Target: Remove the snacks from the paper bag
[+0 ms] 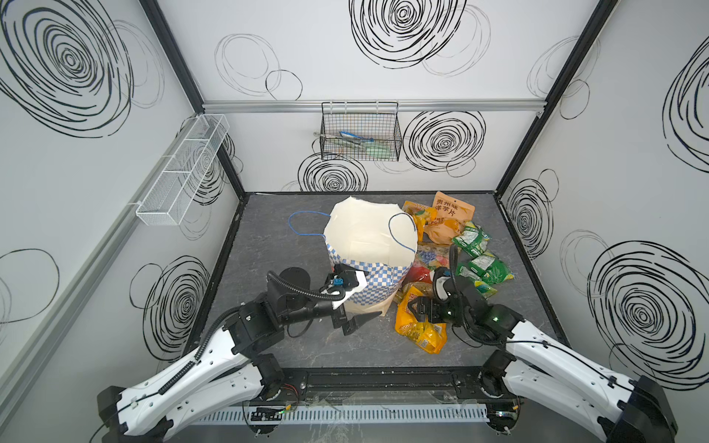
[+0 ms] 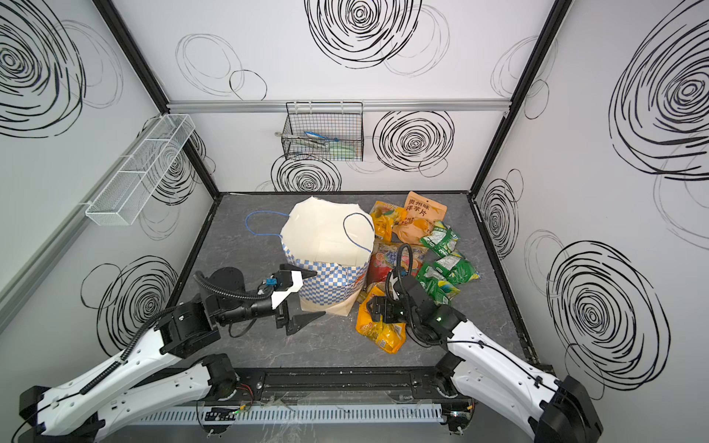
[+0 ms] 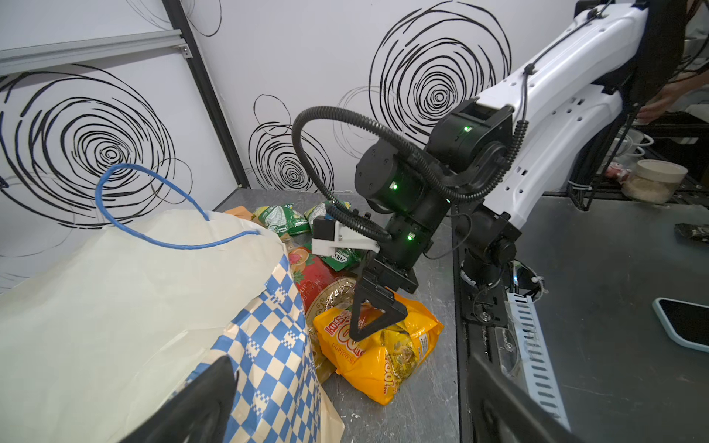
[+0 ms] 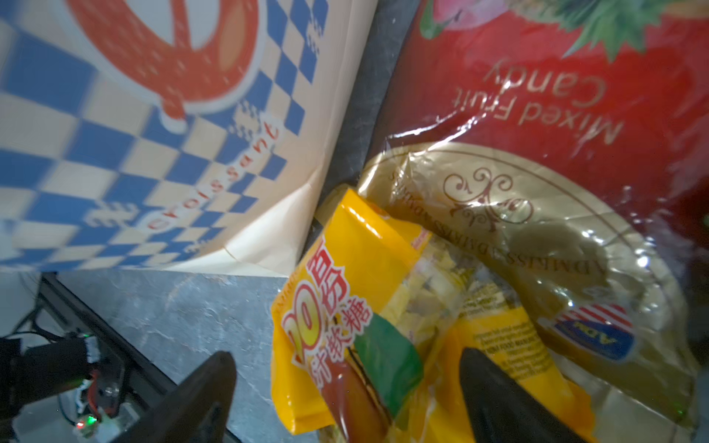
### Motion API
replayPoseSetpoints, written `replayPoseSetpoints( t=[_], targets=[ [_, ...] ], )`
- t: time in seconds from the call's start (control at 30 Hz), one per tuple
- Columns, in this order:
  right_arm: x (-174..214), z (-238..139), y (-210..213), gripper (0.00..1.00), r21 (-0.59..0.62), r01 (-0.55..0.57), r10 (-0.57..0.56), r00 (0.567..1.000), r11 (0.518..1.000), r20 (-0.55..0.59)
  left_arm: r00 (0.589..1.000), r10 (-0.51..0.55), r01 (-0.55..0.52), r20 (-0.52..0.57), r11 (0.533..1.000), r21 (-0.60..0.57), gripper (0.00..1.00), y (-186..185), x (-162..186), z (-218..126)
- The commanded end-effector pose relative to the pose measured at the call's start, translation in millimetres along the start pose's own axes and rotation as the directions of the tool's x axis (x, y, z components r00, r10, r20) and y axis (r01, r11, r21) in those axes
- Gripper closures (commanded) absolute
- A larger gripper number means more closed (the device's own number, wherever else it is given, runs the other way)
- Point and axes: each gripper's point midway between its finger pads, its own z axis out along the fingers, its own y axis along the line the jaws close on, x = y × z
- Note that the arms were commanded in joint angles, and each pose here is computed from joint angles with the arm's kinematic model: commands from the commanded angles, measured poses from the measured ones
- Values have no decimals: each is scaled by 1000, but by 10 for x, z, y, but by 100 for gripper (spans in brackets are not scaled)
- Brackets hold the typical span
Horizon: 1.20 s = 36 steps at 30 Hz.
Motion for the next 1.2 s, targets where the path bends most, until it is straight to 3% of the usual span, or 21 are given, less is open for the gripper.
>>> replayPoseSetpoints(
  t=[0.0,0.2,0.4,0.53,0.63,0.7,0.83,0.9,1.0,1.1,1.17],
  targets=[
    [-417,-234,81,0,1,2,-2,989,1000,146,998,45,-48,54,997,56,4,-112,-161,-49],
    [-954,-457,-140,0,64,-44,22,950,997,311,996,52,-57,66,995,84,4,-166,-183,-68],
    [-1533,-676,-621,0,161,-139,30,839,977,543,995,49,-54,91,998,45,4,-115,-226,-94],
    [-1729,-794,-1124,0,274,-235,-6,749,933,663,987,2,24,159,987,-161,4,212,-325,-231],
    [-1790,-885,-1442,0,323,-297,-39,679,899,733,977,-57,126,207,932,-340,4,516,-332,-405],
    [-1793,-934,-1615,0,350,-329,-73,629,877,774,967,-101,203,236,863,-463,4,739,-285,-558],
    [-1775,-936,-1869,0,426,-354,-162,579,833,799,929,-143,349,341,644,-681,4,1152,-93,-980],
    [-1766,-873,-1983,0,487,-357,-206,597,797,775,900,-127,418,417,522,-743,4,1298,18,-1210],
    [-1784,-639,-2109,0,540,-320,-204,684,779,701,857,-39,496,514,333,-802,4,1452,218,-1595],
    [-1775,-488,-2172,0,540,-301,-222,678,786,701,839,121,520,531,115,-847,4,1539,546,-1999],
    [-1819,-365,-2129,0,550,-228,-259,698,803,667,862,172,485,476,-8,-875,4,1598,783,-2172]
  ],
)
